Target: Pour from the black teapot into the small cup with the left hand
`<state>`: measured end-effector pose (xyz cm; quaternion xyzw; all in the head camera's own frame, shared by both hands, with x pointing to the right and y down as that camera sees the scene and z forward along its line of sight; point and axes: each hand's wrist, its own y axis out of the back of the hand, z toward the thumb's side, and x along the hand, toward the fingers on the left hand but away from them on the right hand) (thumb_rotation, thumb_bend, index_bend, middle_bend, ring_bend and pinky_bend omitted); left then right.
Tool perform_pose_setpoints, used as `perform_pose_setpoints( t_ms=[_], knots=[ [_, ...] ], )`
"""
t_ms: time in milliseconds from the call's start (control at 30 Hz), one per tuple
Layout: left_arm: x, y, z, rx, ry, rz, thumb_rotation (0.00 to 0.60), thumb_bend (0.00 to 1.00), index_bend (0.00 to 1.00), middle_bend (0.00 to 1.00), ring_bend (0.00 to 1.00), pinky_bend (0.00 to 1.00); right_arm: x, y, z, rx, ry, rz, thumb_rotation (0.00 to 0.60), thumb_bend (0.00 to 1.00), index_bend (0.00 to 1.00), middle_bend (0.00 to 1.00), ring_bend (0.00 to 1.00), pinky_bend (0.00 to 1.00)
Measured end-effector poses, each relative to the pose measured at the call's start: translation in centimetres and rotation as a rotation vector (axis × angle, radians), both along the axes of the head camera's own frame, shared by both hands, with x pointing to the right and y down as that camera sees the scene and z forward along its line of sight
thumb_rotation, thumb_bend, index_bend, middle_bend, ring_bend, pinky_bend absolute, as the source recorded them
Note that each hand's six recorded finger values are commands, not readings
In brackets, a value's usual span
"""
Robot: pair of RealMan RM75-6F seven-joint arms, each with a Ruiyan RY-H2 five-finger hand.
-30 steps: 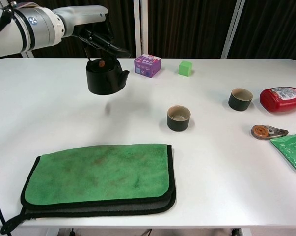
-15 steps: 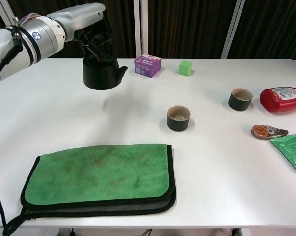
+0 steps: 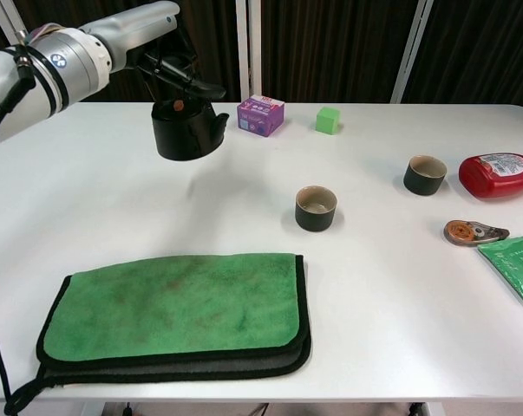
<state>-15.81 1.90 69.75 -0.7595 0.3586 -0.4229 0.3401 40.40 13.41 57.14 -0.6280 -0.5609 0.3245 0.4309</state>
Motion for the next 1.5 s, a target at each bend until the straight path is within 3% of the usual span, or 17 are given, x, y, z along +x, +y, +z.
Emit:
perform_pose_setpoints(
  t_ms=[167,367,533,600,767,833,1500],
  knots=[
    [0.08,0.04,-0.12,0.001,0.015,-0.001,0.595,0.23,1.0,1.0,1.0,0.37,-0.04,0.04,0.07,-0.004,-0.002,-0.004,0.6,0.38,0.0,0.0,0.0,0.0],
    [0.24,0.03,-0.37,0.004,0.056,0.004,0.448,0.16,1.0,1.0,1.0,0.37,0.0,0.05,0.08,-0.005,-0.003,-0.003,0.6,0.38,0.0,0.0,0.0,0.0],
    [0.3,0.02,-0.35,-0.002,0.08,-0.001,0.442,0.17,1.0,1.0,1.0,0.37,0.09,0.12,0.14,-0.008,-0.003,-0.001,0.6,0.38,0.0,0.0,0.0,0.0],
    [0.32,0.04,-0.27,-0.007,0.083,-0.003,0.455,0.19,1.0,1.0,1.0,0.37,0.11,0.16,0.18,-0.01,-0.004,-0.001,0.6,0.37,0.0,0.0,0.0,0.0],
    [0.28,-0.04,-0.27,-0.004,0.086,-0.009,0.583,0.28,1.0,1.0,1.0,0.37,0.17,0.17,0.25,-0.012,-0.003,-0.002,0.6,0.37,0.0,0.0,0.0,0.0],
    [0.25,-0.07,-0.29,-0.002,0.086,-0.011,0.599,0.31,1.0,1.0,1.0,0.37,0.16,0.17,0.29,-0.013,-0.003,-0.003,0.6,0.37,0.0,0.0,0.0,0.0],
    [0.38,-0.01,-0.5,0.023,0.089,-0.017,0.6,0.4,1.0,1.0,1.0,0.38,0.09,0.31,0.55,-0.02,-0.003,-0.005,0.6,0.36,0.0,0.0,0.0,0.0]
  ],
)
